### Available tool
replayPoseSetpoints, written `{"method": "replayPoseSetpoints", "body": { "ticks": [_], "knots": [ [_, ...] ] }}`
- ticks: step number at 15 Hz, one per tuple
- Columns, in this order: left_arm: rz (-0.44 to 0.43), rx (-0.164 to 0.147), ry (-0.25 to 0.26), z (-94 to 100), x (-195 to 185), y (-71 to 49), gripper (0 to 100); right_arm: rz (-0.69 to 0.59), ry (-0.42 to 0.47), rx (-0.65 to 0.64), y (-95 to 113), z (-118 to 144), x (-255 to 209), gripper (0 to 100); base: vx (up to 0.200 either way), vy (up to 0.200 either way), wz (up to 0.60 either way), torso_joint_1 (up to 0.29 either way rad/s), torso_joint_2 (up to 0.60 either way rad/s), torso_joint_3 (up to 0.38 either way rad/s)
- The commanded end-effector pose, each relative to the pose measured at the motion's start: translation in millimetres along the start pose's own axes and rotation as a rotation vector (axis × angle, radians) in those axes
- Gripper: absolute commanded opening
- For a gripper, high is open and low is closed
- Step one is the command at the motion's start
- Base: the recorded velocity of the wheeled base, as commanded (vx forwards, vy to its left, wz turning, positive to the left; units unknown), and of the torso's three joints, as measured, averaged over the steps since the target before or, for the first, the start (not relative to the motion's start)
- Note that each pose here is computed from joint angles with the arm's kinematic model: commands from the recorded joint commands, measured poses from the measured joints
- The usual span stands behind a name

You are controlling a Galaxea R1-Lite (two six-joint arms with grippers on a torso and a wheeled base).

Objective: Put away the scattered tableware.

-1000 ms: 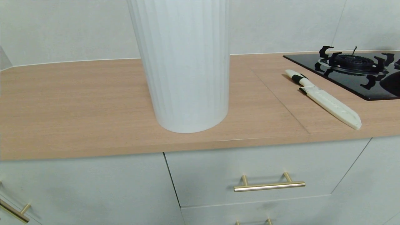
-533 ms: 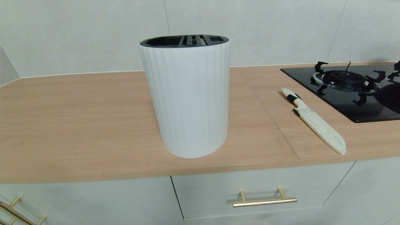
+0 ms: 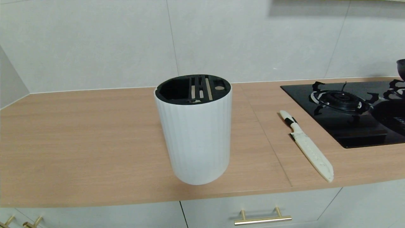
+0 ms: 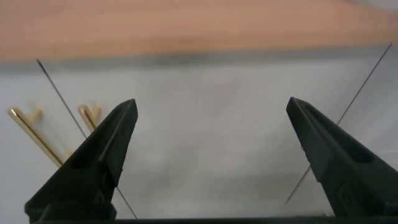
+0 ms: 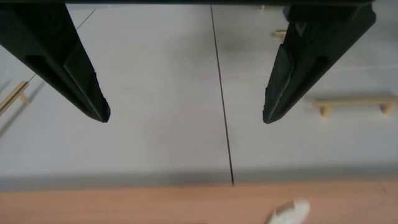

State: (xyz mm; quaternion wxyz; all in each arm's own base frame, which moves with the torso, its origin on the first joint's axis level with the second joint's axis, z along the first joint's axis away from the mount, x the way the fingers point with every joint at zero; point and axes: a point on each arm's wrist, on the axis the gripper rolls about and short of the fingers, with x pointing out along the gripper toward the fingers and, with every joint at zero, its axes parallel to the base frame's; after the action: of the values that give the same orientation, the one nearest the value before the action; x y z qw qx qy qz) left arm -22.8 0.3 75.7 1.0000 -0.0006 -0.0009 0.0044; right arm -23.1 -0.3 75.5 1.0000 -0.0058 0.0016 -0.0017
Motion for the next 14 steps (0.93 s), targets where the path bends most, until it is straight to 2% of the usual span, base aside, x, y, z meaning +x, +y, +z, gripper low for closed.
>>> {"method": "replayPoseSetpoints", "body": {
  "ticks": [1, 14],
  "knots": [
    [0.000, 0.000, 0.002, -0.1, 0.1, 0.0, 100, 0.000, 0.001, 0.001, 0.0, 0.0, 0.1, 100, 0.000, 0.000, 0.00, 0.217, -0.49, -0.286],
    [0.000, 0.000, 0.000, -0.1, 0.0, 0.0, 100, 0.000, 0.001, -0.001, 0.0, 0.0, 0.1, 100, 0.000, 0.000, 0.00, 0.240, -0.53, -0.290]
  ]
}}
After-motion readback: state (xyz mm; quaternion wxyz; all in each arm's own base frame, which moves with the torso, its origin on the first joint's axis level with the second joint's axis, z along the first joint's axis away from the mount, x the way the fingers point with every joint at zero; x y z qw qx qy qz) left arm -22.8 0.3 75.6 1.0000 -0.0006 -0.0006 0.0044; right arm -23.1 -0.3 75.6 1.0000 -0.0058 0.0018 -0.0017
